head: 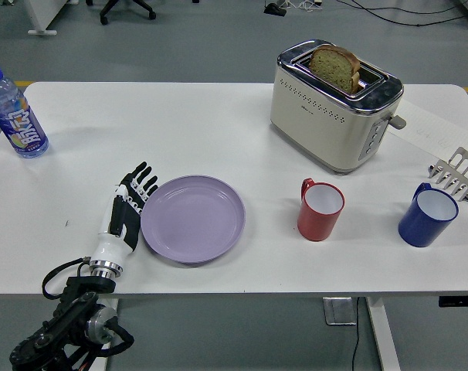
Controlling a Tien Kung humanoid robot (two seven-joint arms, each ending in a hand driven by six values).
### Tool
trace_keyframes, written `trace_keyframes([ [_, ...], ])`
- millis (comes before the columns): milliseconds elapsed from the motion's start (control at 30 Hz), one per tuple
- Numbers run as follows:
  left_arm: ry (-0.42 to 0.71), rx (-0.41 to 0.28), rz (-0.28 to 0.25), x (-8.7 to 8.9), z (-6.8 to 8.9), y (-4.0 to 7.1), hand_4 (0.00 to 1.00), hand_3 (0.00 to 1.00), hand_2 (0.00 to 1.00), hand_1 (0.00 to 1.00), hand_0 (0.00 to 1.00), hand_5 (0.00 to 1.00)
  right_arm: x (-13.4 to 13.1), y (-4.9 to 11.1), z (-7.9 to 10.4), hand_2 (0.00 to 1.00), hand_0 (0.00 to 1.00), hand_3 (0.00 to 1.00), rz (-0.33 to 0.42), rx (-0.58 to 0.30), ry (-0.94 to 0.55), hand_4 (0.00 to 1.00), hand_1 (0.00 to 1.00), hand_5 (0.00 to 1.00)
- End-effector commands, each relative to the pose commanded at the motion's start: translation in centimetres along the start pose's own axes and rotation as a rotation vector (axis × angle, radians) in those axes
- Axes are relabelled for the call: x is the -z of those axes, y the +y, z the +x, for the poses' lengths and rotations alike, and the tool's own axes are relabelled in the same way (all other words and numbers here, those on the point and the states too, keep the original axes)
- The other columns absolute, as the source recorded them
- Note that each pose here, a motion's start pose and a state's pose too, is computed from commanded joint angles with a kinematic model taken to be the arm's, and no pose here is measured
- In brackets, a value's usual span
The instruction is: Push plate across desktop
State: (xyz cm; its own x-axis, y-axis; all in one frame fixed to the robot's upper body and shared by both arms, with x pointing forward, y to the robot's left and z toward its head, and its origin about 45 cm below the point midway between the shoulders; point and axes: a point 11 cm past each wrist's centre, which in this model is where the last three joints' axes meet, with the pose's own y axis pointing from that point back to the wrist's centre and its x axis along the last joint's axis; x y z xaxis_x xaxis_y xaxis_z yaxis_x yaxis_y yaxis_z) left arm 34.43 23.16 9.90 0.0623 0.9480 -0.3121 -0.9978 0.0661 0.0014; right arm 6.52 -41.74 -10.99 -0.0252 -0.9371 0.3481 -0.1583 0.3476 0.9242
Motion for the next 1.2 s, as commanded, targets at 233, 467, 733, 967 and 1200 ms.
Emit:
trace_keyframes([
  [233,-0.001,0.058,0.001,0.4,-2.0,0.2,0.47,0.897,0.95,0.914,0.898,0.998,0.0,0.0,0.0,0.639,0.605,0.62,0.001,0.001,0.001,0.136,0.545,0.356],
  [467,0.0,0.102,0.021,0.9,-3.3,0.4,0.468,0.894,0.948,0.913,0.894,0.998,0.1,0.0,0.1,0.638,0.604,0.62,0.003,0.0,0.002,0.137,0.544,0.357],
  [733,0.003,0.133,0.021,1.0,-4.3,0.4,0.467,0.894,0.948,0.909,0.893,0.998,0.1,0.0,0.1,0.639,0.605,0.622,0.003,-0.001,0.001,0.137,0.544,0.356],
  [967,0.006,0.177,0.031,1.2,-5.7,0.6,0.466,0.893,0.948,0.91,0.893,0.998,0.0,0.0,0.1,0.638,0.604,0.621,0.002,0.0,0.001,0.138,0.544,0.356],
  [1200,0.006,0.202,0.037,1.3,-6.4,0.6,0.458,0.888,0.943,0.907,0.889,0.998,0.0,0.0,0.0,0.638,0.604,0.622,0.003,0.0,0.001,0.138,0.544,0.356],
])
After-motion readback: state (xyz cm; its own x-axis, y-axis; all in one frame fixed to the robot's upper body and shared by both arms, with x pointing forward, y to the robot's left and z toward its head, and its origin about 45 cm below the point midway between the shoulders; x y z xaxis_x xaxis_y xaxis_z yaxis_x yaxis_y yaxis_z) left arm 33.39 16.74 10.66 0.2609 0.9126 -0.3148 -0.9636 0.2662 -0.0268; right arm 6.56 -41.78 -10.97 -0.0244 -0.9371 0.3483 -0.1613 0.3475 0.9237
